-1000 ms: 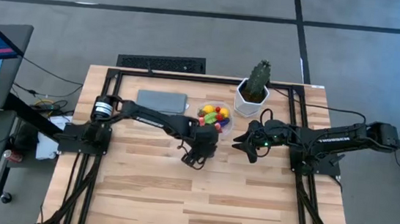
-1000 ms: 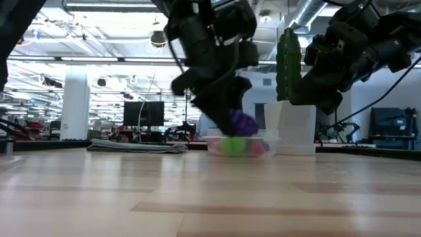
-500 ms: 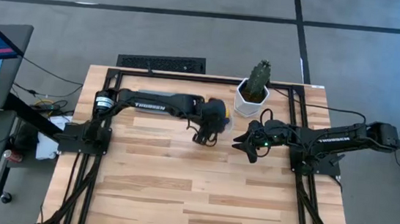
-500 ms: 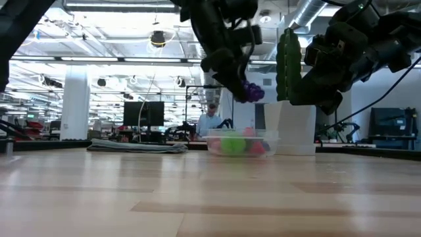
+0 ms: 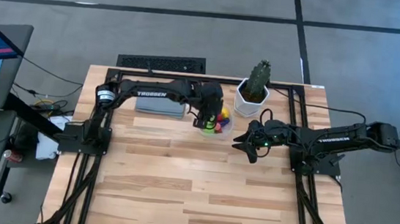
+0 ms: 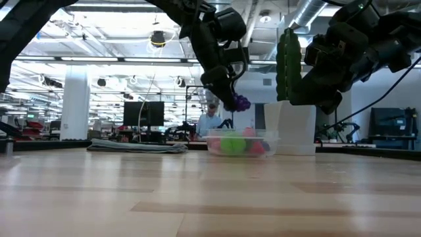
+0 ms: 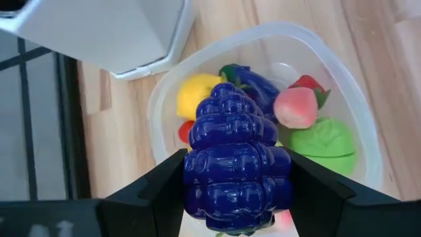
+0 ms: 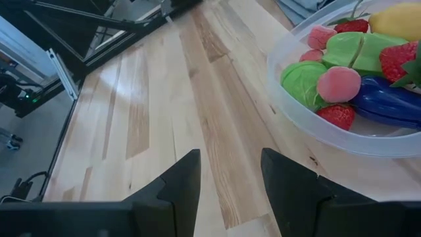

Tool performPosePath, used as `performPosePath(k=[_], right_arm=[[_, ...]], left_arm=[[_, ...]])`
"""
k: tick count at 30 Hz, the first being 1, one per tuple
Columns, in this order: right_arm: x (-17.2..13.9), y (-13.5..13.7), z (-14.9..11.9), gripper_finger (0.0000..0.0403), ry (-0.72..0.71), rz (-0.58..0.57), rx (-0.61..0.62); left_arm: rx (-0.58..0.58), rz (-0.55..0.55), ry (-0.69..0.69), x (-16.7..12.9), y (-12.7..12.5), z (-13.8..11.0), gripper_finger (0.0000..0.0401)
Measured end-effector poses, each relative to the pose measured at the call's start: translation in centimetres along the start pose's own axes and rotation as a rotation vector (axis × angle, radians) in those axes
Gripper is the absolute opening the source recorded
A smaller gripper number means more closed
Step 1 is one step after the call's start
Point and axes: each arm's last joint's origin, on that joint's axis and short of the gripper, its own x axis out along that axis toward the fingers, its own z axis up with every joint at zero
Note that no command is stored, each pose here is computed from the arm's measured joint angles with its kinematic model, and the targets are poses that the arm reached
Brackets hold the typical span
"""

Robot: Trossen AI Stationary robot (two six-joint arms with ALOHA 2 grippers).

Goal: Pick and placing Produce into tupperware
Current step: Put the grapes into the transparent bin

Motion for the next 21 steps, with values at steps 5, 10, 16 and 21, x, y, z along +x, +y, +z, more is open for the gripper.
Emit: performPosePath(k=[5,10,16,21], right_arm=[[0.0,0.0,0.0,0.0182,0.0,0.0,0.0],[0.0,0.0,0.0,0.0182,0.0,0.0,0.0],[0.0,0.0,0.0,0.0182,0.0,0.0,0.0],[0.0,-0.01,0.0,0.0182,-0.001,-0.002,-0.001]], left_arm=[[-0.013,-0.001,-0.005,0.02,0.59,-0.31,0.0202],[-0.021,0.005,-0.014,0.04,0.98,-0.42,0.0202],[-0.021,0.013,-0.026,0.03,1.1,-0.33,0.0202],[-0.016,0.015,-0.03,0.03,1.12,-0.3,0.0202]])
